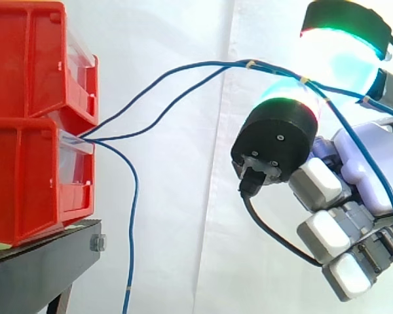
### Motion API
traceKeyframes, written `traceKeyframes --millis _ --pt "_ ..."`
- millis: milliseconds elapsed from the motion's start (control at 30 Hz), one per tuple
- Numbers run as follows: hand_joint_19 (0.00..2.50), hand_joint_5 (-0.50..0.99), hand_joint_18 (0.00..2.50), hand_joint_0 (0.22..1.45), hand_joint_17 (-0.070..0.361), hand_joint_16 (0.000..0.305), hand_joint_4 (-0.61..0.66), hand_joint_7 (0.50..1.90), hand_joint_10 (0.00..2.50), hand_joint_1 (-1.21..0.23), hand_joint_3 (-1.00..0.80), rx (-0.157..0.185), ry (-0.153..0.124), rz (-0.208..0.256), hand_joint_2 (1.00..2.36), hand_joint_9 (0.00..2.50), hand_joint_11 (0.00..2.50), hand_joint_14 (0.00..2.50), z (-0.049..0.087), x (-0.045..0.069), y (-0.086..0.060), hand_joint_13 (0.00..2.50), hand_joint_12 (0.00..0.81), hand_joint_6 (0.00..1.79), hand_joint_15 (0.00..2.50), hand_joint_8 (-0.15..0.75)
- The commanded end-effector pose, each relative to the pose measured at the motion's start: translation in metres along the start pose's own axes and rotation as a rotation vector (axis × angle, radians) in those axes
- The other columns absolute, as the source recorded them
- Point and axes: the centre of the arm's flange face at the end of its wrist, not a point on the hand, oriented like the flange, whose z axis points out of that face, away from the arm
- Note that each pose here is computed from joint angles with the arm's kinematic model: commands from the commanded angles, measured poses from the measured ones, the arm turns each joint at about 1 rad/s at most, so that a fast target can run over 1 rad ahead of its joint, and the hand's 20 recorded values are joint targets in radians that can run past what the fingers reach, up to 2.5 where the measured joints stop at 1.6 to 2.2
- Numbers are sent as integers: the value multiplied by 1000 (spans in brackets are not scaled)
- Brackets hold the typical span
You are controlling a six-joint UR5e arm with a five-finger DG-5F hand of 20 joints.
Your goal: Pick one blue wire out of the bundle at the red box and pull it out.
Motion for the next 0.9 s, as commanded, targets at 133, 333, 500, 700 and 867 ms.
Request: traceKeyframes --millis 133,333,500,700,867 --pt "315 -157 750 598 118 52 102 905 5 -724 -268 -2 -1 -1 1010 904 349 8 0 -1 0 791 426 969 295 359" --pt "349 -143 730 500 121 54 125 963 5 -555 -486 -2 -2 1 1000 920 338 9 0 -2 1 782 432 912 310 366" --pt "318 -114 774 427 137 61 127 1046 5 -585 -500 0 4 1 1000 959 343 8 0 -2 1 803 466 917 308 400" --pt "288 -75 776 418 135 60 91 1139 5 -727 -500 1 6 1 1000 992 363 8 0 -2 1 813 465 914 312 400" --pt "306 -70 750 526 111 49 74 1188 7 -838 -500 1 6 2 1000 971 387 10 0 -2 1 816 415 918 336 362"
